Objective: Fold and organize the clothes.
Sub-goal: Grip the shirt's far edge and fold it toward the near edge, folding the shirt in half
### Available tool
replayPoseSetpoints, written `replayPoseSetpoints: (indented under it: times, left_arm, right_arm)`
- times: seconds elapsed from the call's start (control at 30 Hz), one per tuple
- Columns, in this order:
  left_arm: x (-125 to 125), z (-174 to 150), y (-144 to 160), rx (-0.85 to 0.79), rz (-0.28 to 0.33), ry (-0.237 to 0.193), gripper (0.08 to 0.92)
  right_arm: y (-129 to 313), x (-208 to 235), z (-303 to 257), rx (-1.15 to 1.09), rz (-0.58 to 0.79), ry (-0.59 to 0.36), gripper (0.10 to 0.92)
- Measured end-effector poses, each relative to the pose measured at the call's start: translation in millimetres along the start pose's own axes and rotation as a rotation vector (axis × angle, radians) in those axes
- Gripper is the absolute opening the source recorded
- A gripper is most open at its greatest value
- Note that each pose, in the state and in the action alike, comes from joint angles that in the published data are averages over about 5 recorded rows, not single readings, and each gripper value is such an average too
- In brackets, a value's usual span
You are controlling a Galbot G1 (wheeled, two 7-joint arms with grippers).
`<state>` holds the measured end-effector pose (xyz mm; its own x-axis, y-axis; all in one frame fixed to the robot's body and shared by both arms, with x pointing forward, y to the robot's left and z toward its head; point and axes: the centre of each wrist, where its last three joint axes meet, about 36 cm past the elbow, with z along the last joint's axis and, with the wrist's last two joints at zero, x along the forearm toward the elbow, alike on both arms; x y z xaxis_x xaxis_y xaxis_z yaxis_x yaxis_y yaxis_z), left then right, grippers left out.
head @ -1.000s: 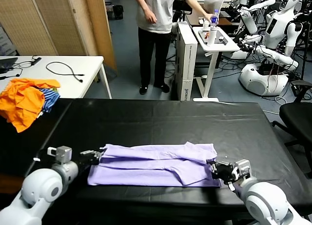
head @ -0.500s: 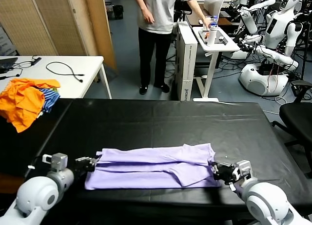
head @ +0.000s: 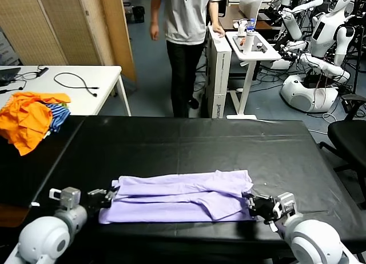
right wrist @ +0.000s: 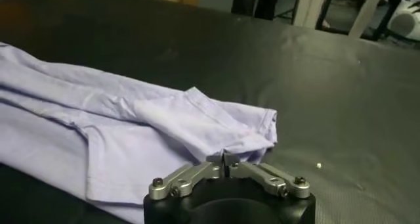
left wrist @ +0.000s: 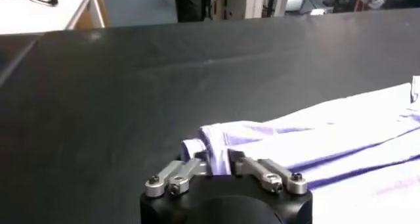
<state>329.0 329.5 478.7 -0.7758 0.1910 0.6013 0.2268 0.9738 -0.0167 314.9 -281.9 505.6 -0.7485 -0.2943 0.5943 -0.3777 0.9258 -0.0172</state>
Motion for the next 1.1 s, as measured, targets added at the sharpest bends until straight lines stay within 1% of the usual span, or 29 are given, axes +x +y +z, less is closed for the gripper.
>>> replayPoseSetpoints:
  times: [0.07, 0.1, 0.13, 0.17, 0.2, 0.4, 0.5, 0.77, 1.1]
  left_arm:
    - [5, -1, 0, 0.004, -0.005, -0.007, 0.767]
    - [6, -2, 1, 0.007, -0.007, -0.011, 0.821]
    - [7, -3, 1, 0.013, -0.009, -0.015, 0.857]
    - [8, -3, 2, 0.022, -0.012, -0.020, 0.875]
    - [7, -5, 3, 0.032, -0.015, -0.026, 0.894]
    - [-8, -16, 8, 0.077, -0.030, -0.072, 0.907]
    - [-20, -19, 11, 0.092, -0.033, -0.083, 0.907]
    - [-47, -20, 18, 0.121, -0.028, -0.067, 0.907]
    - [-61, -12, 25, 0.136, -0.028, -0.030, 0.899]
  right_arm:
    - [-1, 2, -5, -0.016, 0.003, -0.022, 0.781]
    - [-2, 2, -7, -0.024, 0.007, -0.033, 0.826]
    - [-4, 1, -9, -0.033, 0.013, -0.044, 0.854]
    - [-6, -1, -10, -0.040, 0.019, -0.053, 0.884]
    - [-8, -4, -11, -0.047, 0.027, -0.060, 0.895]
    - [-26, -35, -12, -0.093, 0.084, -0.074, 0.907]
    - [-33, -52, -11, -0.118, 0.102, -0.068, 0.907]
    - [-44, -83, -7, -0.178, 0.118, -0.049, 0.907]
    - [-49, -103, 1, -0.211, 0.128, -0.020, 0.907]
